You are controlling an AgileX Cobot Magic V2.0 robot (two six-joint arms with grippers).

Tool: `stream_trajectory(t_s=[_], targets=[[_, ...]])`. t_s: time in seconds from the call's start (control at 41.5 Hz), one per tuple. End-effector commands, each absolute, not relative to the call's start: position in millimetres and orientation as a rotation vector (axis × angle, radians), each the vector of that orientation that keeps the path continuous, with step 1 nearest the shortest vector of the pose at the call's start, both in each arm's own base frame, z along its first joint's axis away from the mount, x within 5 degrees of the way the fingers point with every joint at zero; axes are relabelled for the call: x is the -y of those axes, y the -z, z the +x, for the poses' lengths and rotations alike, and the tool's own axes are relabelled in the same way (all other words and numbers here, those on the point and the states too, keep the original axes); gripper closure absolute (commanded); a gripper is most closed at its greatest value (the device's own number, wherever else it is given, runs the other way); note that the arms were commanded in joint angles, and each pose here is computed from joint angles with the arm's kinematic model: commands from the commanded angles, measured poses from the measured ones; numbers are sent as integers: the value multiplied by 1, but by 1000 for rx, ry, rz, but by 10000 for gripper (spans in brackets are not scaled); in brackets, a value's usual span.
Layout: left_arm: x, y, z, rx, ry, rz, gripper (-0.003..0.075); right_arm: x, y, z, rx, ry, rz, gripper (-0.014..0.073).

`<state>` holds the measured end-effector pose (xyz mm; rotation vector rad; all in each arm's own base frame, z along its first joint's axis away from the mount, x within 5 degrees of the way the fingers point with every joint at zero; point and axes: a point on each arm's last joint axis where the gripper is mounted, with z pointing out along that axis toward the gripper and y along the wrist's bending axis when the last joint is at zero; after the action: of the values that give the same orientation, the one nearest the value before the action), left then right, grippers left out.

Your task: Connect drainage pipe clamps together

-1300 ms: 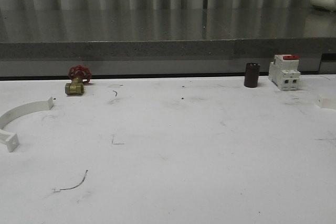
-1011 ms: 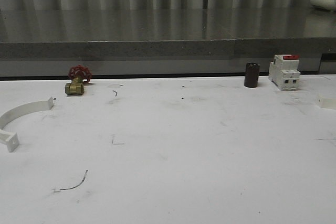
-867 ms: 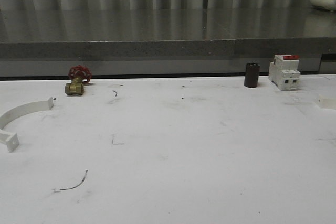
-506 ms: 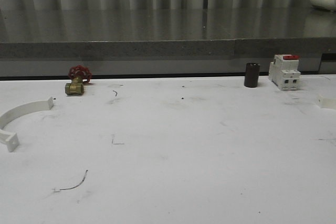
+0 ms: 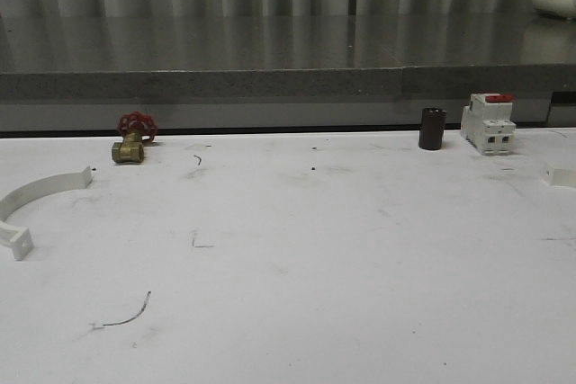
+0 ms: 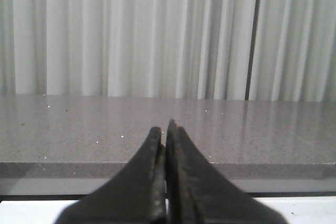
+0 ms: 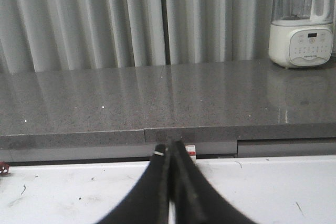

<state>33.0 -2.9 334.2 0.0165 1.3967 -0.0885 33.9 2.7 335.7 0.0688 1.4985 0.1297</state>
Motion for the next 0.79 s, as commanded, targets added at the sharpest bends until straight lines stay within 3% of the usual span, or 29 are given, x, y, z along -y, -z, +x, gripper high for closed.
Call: stream_trajectory(t_s=[0.0,0.144,0.241,0.626,0.698,0.771], targets=[[3,-369,38,-1398,86,16,741,-3,-366,44,-1508,-119,68,663],[5,-382,64,-1539,86,21,741,-3,-371,74,-1695,-103,67,663],[6,-374,83,-1639,85,22,741,-2,-359,96,-1827,-92,69,663],[9,-336,141,-1924,82,20,741,-3,-326,151,-2097,-85,83,654],[9,-328,150,-1983,67,30,717,-2,-322,156,-2123,-73,78,536],[8,-319,159,-2046,37,50,601,-1,-319,160,-2143,-57,70,342]])
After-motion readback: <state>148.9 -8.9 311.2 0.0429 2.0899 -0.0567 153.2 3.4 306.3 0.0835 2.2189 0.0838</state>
